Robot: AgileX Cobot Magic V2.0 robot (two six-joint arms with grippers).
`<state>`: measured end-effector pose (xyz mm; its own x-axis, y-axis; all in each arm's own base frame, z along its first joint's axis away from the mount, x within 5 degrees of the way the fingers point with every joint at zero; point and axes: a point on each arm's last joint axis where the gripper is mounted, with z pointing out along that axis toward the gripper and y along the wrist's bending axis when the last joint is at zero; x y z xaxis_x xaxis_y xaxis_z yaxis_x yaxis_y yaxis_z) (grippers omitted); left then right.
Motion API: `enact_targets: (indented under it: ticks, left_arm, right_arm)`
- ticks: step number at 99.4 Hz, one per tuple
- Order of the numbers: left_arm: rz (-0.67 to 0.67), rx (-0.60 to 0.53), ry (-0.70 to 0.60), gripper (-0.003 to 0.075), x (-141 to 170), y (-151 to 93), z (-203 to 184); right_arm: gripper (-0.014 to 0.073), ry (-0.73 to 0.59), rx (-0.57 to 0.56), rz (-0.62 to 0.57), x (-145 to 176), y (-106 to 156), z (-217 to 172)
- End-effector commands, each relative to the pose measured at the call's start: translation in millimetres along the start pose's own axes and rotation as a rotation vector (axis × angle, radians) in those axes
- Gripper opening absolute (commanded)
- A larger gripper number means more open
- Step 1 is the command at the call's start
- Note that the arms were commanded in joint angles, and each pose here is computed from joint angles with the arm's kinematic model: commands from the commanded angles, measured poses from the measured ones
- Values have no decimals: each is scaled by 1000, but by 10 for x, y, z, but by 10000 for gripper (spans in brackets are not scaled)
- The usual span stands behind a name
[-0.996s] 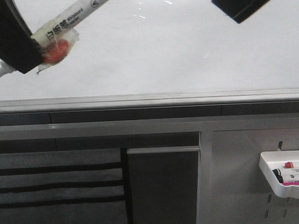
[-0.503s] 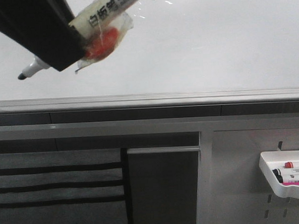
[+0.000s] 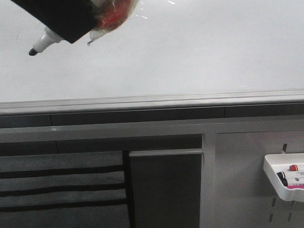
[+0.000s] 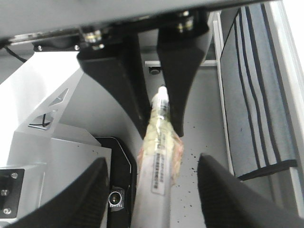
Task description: Write number 3 on whiteboard
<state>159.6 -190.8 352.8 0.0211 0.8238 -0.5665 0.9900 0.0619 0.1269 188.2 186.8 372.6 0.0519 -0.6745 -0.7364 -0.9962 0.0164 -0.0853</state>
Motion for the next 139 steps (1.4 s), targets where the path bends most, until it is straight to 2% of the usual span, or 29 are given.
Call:
enact_targets:
  ticks: [1, 9, 26, 50, 70, 94, 101, 113, 120, 130, 139]
  left_arm:
    - [8, -39, -94, -20, -117, -27, -169]
    - [8, -39, -94, -20, -117, -27, -169]
    - [8, -39, -94, -20, -117, -27, -169]
    - [8, -39, -94, -20, -117, -27, -169]
    - [8, -39, -94, -20, -117, -27, -169]
    - [8, -43, -98, -11, -121, -22, -170]
    - [8, -45, -99, 55, -122, -21, -170]
    - [7, -65, -115, 260, -133, -5, -181]
    - [-26, -97, -139, 353, -126, 13, -244]
    - [-84, -154, -169, 414, -72, 55, -388]
    - [-137, -217, -194, 409, 28, 75, -555]
  right_arm:
    - [365, -89, 42, -53, -155, 20, -128]
    - [342, -88, 42, -67, -155, 20, -128]
    - [218, -88, 41, -76, -154, 21, -128]
    - [199, -87, 38, -76, -153, 24, -128]
    - [64, -86, 36, -76, -153, 26, -127]
    - [48, -86, 35, -74, -153, 26, -127]
    - [48, -86, 35, -74, -153, 26, -127]
    - [48, -69, 60, -59, -142, 25, -154]
    - [48, -48, 106, -33, -130, 22, -202]
    - [48, -22, 189, 3, -115, 42, -322]
    - [48, 0, 264, 48, -99, 95, -463]
